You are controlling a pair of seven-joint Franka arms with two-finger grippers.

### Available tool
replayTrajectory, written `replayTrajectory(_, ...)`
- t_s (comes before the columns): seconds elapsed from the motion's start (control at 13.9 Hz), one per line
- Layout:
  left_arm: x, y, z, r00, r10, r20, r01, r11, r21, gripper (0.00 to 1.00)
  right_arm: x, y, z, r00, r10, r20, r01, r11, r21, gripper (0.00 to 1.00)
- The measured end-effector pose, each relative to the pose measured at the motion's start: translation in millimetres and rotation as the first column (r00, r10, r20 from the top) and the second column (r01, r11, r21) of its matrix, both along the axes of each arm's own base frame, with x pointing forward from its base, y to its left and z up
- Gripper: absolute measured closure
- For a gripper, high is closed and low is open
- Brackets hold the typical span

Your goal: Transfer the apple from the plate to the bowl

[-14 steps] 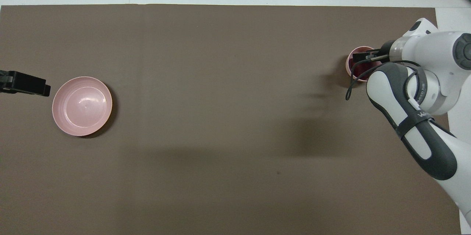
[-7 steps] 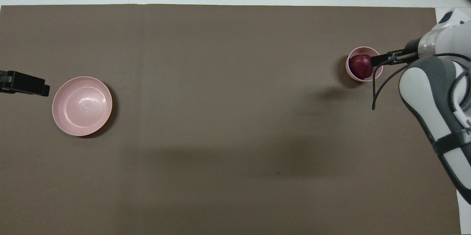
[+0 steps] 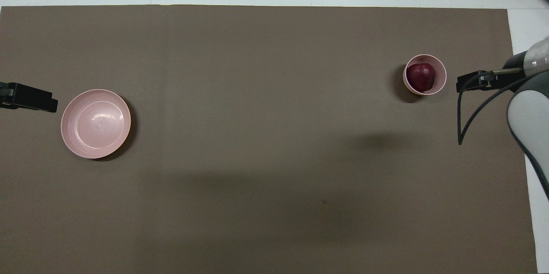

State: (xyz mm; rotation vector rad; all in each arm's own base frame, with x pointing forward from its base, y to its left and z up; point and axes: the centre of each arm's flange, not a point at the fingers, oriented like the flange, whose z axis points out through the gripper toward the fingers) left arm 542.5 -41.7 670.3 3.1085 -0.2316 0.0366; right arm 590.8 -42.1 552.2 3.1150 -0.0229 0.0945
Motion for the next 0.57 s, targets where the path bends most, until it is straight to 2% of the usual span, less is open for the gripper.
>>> replayTrajectory(0.29, 0.0, 0.0, 0.0, 1.000, 0.000, 0.000, 0.000, 1.000, 0.000, 0.00, -38.6, 3.3, 42.9, 0.998, -0.026, -0.059, 0.027, 0.999, 0.017, 0.00)
replayTrajectory(0.43, 0.0, 0.0, 0.0, 1.000, 0.000, 0.000, 0.000, 1.000, 0.000, 0.00, -48.3, 7.5, 57.7, 0.993, -0.050, -0.108, 0.053, 0.998, 0.020, 0.00)
replayTrajectory(0.57, 0.0, 0.0, 0.0, 1.000, 0.000, 0.000, 0.000, 1.000, 0.000, 0.00, -49.1, 9.6, 66.2, 0.990, -0.059, -0.131, 0.062, 0.998, 0.019, 0.00)
